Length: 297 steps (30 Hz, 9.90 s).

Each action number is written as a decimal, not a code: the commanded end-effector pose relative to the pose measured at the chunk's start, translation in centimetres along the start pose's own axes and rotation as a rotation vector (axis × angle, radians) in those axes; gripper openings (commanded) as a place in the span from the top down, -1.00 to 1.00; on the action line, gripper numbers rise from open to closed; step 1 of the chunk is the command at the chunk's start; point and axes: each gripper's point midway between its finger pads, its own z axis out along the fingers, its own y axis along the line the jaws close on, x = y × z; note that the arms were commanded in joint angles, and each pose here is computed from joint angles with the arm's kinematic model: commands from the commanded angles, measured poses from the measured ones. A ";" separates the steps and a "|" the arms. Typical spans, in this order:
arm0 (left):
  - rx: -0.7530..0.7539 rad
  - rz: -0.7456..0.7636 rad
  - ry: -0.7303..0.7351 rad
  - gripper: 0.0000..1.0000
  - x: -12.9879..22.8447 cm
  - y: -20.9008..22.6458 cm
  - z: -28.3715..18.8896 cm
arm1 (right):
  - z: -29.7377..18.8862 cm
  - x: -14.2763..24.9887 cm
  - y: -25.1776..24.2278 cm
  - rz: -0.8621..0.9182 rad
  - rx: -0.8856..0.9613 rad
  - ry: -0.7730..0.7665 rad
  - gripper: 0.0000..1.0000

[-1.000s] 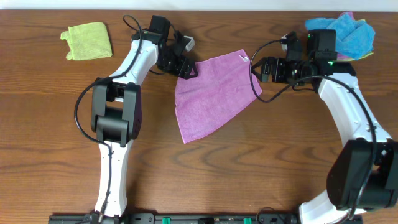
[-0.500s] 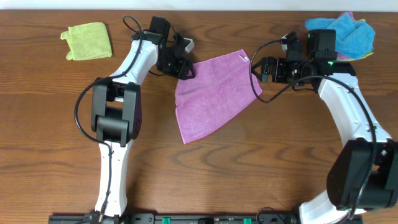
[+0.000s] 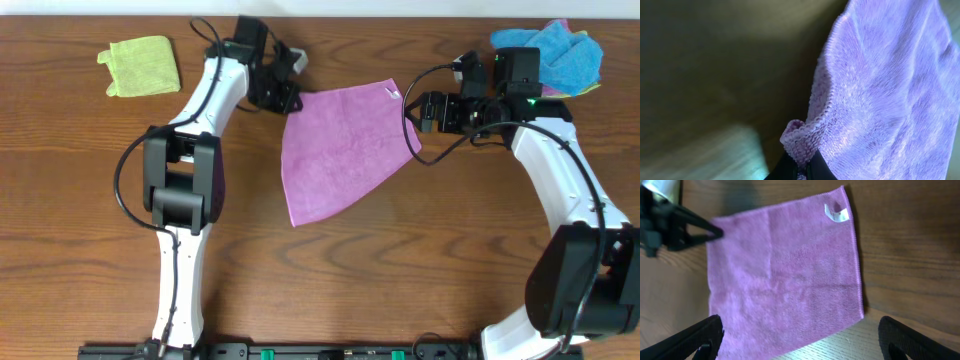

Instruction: Fold the cloth

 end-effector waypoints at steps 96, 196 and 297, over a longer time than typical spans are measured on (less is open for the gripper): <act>-0.202 -0.063 -0.132 0.88 -4.4 4.6 -4.7 | 4.0 3.1 17.0 0.026 -1.027 0.289 -0.91; -0.759 -0.563 -0.198 0.88 -1.0 15.3 -10.0 | 14.1 -2.2 16.2 -0.102 -0.354 -0.095 -0.50; -0.419 -0.544 -0.084 0.88 0.0 8.0 -2.0 | 12.3 -1.4 3.9 -0.245 0.508 0.209 0.97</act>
